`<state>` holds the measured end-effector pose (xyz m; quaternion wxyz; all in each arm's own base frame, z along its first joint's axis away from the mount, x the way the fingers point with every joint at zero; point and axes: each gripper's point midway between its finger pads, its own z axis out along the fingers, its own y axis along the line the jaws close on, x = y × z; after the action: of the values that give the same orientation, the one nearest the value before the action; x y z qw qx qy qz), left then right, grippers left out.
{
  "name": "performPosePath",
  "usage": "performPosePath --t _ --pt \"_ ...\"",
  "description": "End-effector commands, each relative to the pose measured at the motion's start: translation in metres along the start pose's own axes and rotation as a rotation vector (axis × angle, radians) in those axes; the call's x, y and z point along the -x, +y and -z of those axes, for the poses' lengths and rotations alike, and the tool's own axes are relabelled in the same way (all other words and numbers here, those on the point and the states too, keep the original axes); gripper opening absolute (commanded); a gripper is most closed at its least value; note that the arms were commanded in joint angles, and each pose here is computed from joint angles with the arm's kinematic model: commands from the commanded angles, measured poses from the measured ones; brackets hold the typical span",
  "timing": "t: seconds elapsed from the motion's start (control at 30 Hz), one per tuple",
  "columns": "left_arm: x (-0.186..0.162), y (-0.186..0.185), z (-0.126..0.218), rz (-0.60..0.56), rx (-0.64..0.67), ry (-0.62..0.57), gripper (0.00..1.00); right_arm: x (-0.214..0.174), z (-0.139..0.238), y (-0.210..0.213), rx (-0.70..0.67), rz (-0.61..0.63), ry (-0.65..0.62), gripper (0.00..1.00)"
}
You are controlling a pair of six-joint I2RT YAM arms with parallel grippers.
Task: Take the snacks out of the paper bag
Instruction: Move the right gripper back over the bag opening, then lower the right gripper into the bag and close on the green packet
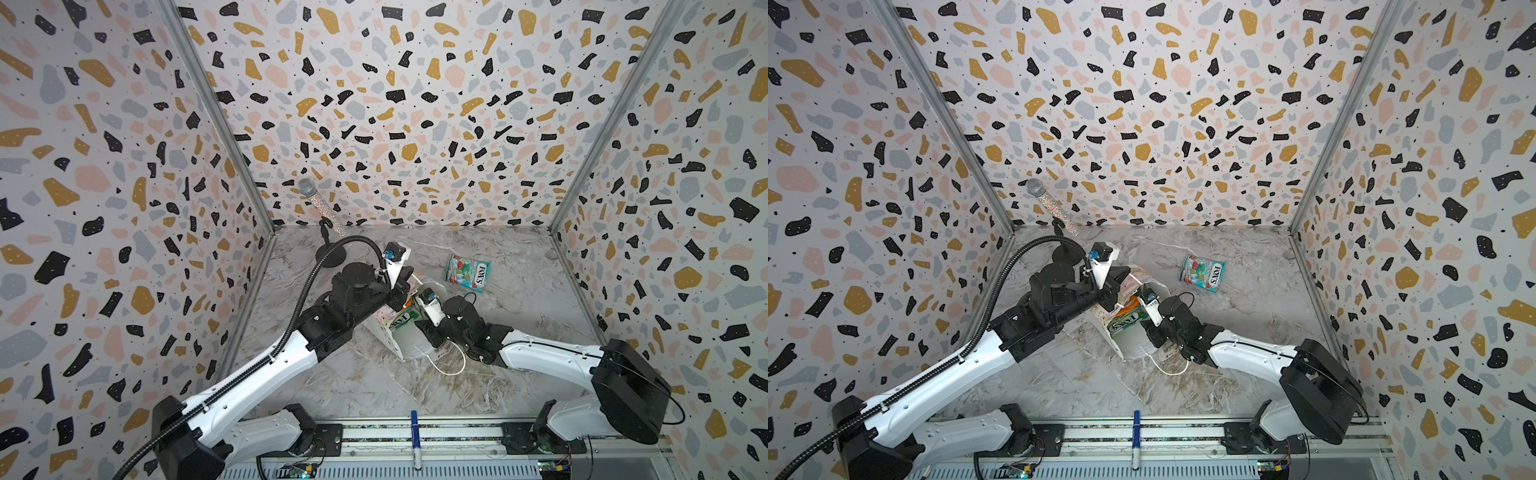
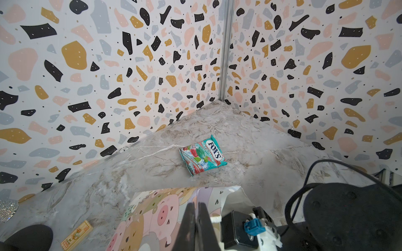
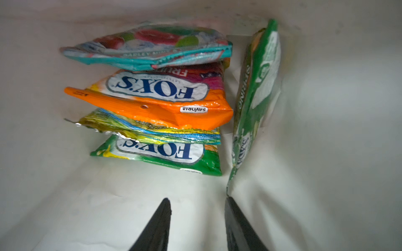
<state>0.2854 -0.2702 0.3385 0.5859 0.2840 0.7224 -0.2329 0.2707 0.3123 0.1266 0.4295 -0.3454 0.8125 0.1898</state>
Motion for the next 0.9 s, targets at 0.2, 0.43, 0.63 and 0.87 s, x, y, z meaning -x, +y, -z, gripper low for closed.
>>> performPosePath --t 0.2,0.43,0.63,0.87 --pt "0.025 -0.004 0.009 0.012 -0.028 -0.098 0.00 0.026 -0.010 -0.017 -0.155 -0.042 -0.058 0.38" --pt "0.025 -0.006 0.009 0.011 -0.040 -0.100 0.00 0.029 -0.022 -0.020 -0.208 -0.046 -0.056 0.28" --pt "0.025 -0.009 0.009 0.007 -0.054 -0.101 0.00 0.029 -0.033 -0.018 -0.201 -0.011 -0.029 0.25" --pt "0.026 -0.010 0.010 0.005 -0.065 -0.101 0.00 0.030 -0.046 -0.022 -0.237 0.031 0.015 0.26"
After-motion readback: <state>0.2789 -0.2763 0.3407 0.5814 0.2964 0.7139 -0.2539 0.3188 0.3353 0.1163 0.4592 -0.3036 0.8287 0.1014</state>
